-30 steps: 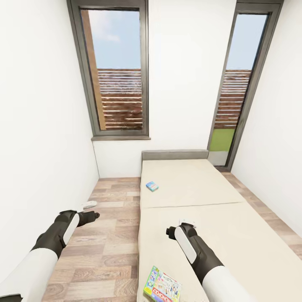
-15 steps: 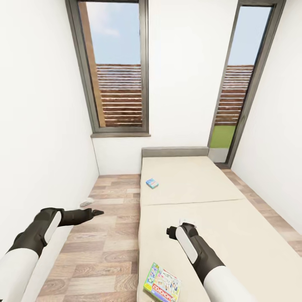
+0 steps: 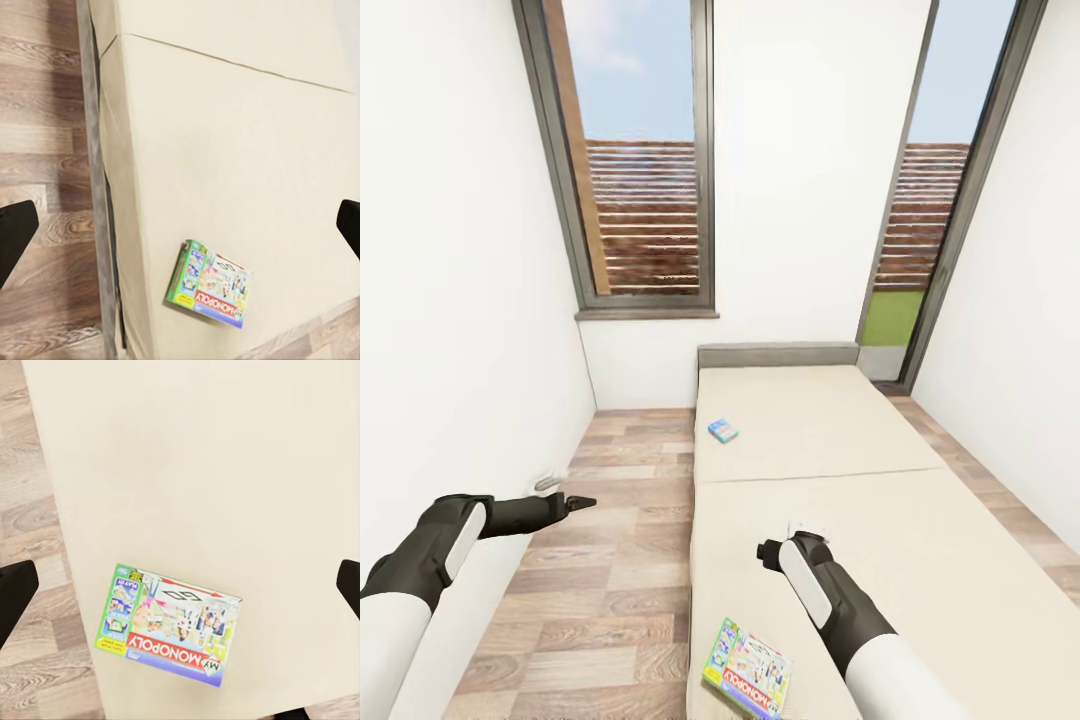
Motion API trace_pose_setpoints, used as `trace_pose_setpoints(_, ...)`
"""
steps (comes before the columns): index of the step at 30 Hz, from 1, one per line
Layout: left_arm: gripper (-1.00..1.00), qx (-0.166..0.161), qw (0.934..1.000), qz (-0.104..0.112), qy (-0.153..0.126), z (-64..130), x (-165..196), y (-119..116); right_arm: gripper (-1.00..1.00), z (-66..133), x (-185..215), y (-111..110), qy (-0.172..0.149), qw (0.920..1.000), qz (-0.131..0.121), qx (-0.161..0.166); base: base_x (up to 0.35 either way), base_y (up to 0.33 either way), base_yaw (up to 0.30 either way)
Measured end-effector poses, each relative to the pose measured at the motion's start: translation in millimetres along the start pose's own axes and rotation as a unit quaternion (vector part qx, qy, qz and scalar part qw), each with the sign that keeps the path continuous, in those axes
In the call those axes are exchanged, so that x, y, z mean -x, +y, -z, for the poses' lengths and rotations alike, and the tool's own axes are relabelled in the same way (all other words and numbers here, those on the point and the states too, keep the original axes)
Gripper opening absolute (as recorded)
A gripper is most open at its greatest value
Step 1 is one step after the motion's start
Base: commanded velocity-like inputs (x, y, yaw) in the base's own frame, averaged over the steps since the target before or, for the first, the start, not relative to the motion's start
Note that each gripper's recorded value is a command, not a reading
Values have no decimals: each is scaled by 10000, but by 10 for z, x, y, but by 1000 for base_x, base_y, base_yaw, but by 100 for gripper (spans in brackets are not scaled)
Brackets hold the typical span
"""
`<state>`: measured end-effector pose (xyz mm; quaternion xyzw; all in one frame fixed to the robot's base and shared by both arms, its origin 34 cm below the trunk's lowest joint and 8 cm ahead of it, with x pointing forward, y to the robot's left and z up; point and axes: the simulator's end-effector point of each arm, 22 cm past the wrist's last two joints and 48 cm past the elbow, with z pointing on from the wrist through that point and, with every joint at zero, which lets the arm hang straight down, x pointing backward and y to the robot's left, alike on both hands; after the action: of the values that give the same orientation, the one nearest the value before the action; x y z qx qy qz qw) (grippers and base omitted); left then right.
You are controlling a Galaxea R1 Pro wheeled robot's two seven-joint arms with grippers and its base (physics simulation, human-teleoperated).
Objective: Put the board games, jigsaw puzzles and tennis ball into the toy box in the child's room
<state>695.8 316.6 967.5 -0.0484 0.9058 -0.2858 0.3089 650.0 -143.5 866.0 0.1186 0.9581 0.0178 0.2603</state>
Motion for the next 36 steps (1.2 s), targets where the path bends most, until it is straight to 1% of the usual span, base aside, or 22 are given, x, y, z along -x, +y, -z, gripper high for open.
trace_pose_setpoints(15, 100, 11, 9999, 46, 139, -113, -109, 47, 100, -94, -87, -19, 104, 9999, 22, -38, 0, 0, 0)
trace_pose_setpoints(20, 100, 18, 9998, 60, 181, -149, -143, 65, 100, -135, -124, -43, 162, 9999, -27, -32, 0, 0, 0)
trace_pose_setpoints(22, 100, 0, 9998, 70, 208, -186, -172, 45, 100, -150, -137, -50, 180, 9998, -43, -34, 0, 0, 0)
trace_pose_setpoints(25, 100, -141, 9995, 97, 283, -317, -256, -104, 100, -170, -154, -58, 203, 9998, -59, -38, 0, 0, 0)
trace_pose_setpoints(27, 100, -171, 9993, 104, 309, -364, -286, -141, 100, -189, -169, -69, 214, 9997, -78, -50, 0, 0, 0)
trace_pose_setpoints(36, 100, -181, 9991, 139, 371, -427, -344, -121, 100, -240, -222, -65, 256, 9996, -30, -66, 0, 0, 0)
